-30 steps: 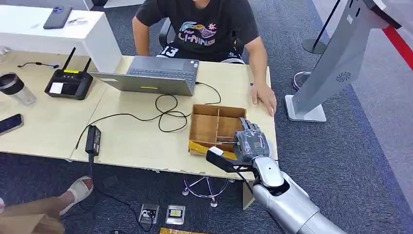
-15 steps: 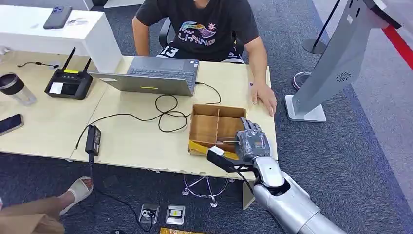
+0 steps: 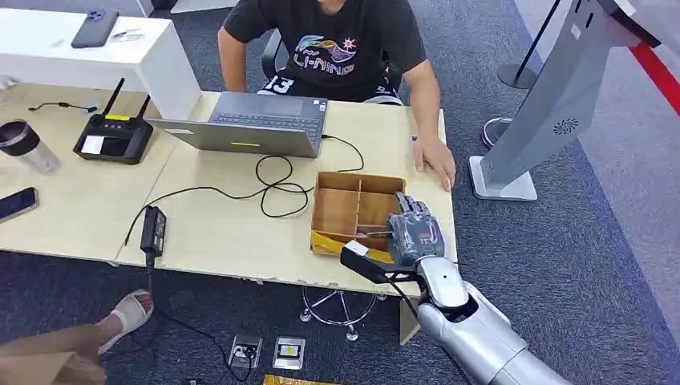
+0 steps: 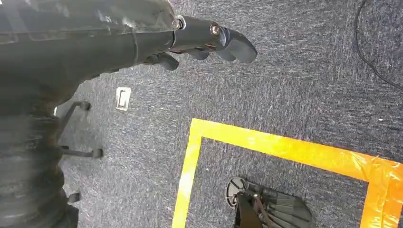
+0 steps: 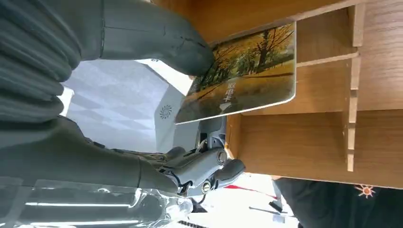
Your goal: Pass the card to the sensor for recognition and then transmit it.
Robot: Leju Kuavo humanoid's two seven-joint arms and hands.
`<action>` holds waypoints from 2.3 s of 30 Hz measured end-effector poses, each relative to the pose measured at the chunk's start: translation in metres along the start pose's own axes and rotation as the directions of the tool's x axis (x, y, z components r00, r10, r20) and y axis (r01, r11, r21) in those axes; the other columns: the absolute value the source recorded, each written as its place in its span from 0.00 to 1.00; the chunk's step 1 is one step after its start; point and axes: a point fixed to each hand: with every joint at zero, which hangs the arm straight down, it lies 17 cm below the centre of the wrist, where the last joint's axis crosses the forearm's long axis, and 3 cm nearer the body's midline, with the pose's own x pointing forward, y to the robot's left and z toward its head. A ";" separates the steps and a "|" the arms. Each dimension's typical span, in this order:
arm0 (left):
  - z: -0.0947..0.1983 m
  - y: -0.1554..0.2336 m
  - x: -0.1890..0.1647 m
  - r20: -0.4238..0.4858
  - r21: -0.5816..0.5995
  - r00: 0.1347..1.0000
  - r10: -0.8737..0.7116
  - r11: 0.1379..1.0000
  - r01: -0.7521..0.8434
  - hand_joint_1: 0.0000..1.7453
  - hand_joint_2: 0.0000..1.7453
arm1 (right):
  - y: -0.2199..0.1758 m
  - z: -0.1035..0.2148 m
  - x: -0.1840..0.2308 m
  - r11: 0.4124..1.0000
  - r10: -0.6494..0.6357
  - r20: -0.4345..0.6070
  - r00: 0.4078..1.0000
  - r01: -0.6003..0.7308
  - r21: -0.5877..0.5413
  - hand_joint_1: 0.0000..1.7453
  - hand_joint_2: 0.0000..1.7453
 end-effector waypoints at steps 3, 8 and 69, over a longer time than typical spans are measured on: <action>0.000 0.000 0.000 0.000 0.000 1.000 0.000 1.000 0.000 0.00 1.00 | -0.006 -0.001 0.003 1.000 -0.002 0.008 1.000 0.002 -0.014 1.00 1.00; 0.000 0.000 0.000 0.000 0.002 1.000 0.000 1.000 0.000 0.00 1.00 | -0.031 -0.004 0.010 0.998 -0.007 0.019 1.000 0.008 -0.067 1.00 1.00; 0.003 0.009 -0.019 -0.103 0.084 0.992 0.070 0.995 -0.062 0.00 1.00 | -0.214 -0.097 0.087 0.893 0.283 -0.046 0.958 -0.281 -0.352 0.00 1.00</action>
